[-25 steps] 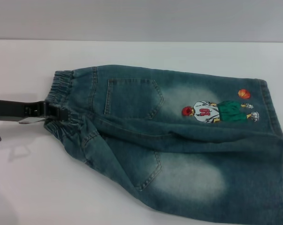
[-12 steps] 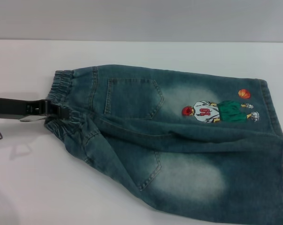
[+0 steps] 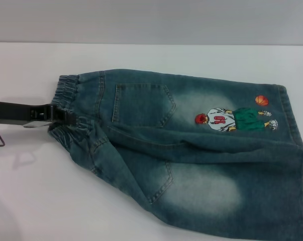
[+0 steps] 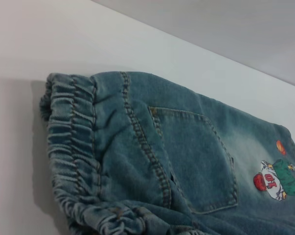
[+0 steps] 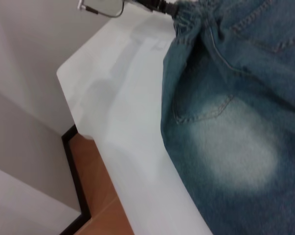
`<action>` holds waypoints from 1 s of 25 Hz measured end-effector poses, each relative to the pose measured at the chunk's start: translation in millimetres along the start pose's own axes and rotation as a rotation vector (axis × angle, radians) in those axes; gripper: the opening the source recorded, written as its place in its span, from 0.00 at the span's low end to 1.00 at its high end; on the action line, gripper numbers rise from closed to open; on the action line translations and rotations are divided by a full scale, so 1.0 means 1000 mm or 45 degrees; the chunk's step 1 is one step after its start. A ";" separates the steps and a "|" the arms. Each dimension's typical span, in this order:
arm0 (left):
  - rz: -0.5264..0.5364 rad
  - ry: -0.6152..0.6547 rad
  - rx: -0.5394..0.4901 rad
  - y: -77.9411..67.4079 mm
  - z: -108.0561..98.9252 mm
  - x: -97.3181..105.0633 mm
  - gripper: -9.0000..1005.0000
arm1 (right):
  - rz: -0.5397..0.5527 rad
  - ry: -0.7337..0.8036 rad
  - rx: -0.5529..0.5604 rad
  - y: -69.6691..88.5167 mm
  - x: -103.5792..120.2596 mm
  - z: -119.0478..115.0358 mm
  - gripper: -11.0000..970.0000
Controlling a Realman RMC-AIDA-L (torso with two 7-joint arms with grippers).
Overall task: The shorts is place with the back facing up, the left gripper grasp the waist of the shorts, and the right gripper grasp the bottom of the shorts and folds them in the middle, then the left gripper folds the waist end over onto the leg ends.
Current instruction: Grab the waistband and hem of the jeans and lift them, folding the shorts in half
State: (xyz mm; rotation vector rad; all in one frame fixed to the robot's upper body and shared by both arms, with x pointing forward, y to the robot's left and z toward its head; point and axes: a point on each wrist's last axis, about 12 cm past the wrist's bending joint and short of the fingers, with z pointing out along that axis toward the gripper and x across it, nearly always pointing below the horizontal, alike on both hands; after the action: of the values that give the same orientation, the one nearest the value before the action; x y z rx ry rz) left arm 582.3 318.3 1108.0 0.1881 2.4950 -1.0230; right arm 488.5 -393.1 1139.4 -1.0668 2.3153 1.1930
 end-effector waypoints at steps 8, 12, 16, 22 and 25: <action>0.002 0.000 -0.009 0.000 0.001 -0.001 0.05 | 0.055 0.074 -0.012 0.001 0.012 0.004 0.57; 0.001 -0.001 -0.011 0.000 0.002 -0.001 0.05 | 0.090 0.091 -0.018 0.002 0.021 0.007 0.57; 0.000 -0.007 -0.015 0.001 0.002 -0.001 0.05 | 0.109 0.099 -0.009 0.002 0.026 0.007 0.57; -0.001 -0.010 -0.021 0.001 0.002 -0.001 0.05 | 0.136 0.135 0.009 0.001 0.030 0.006 0.57; 0.001 -0.012 -0.019 0.001 0.002 -0.002 0.05 | 0.146 0.152 0.024 0.000 0.032 0.005 0.57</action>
State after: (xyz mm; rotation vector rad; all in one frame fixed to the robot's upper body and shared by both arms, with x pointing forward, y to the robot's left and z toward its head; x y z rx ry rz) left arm 584.9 317.8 1107.2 0.1787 2.4930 -1.0026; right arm 466.9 -403.9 1117.8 -1.0375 2.5042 1.1753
